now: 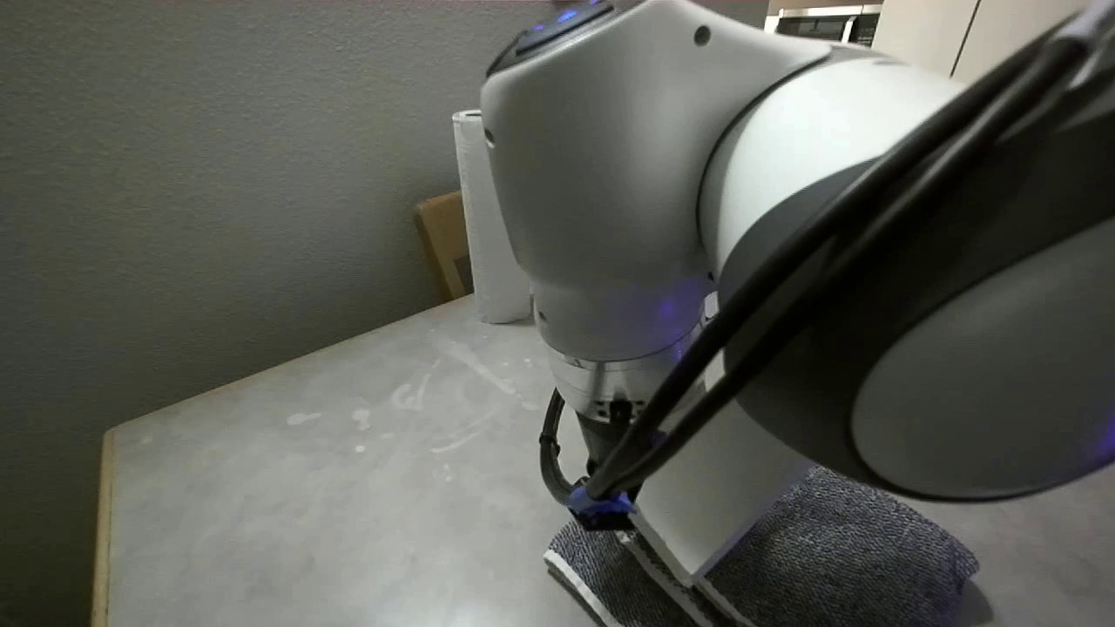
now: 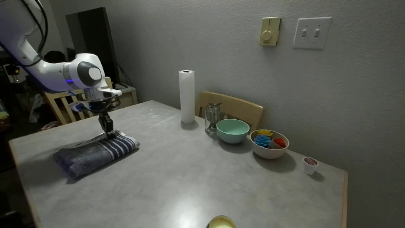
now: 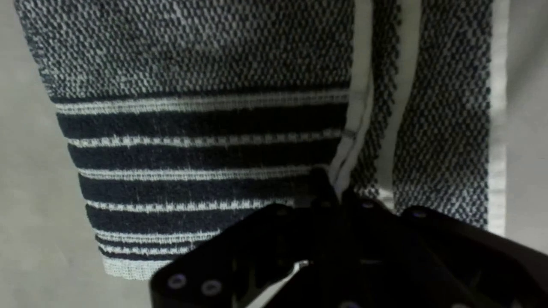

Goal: Unfold the towel

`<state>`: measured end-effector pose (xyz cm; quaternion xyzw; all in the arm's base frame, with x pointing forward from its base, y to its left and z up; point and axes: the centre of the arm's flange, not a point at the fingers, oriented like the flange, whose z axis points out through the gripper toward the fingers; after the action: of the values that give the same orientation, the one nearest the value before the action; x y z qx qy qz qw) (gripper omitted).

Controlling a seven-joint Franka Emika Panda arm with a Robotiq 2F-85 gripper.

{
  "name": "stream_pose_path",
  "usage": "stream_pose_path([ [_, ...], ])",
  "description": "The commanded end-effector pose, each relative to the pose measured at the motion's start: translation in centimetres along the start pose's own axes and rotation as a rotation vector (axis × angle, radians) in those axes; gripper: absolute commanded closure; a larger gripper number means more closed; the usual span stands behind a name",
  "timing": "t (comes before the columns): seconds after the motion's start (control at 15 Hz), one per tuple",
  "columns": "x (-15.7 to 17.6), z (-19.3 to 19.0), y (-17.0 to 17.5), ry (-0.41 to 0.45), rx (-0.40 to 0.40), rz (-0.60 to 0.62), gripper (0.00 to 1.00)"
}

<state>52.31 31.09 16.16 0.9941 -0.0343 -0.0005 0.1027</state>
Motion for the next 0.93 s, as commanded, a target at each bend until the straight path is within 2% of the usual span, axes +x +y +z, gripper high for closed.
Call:
stream_pose_path([
  [0.0,-0.5,-0.5,1.6,0.016,0.089,-0.179,0.99],
  [0.27,-0.3,-1.3,2.5,0.037,0.131,-0.399,0.99],
  [0.87,-0.9,-6.5,5.1,0.037,0.258,-0.889,0.99],
])
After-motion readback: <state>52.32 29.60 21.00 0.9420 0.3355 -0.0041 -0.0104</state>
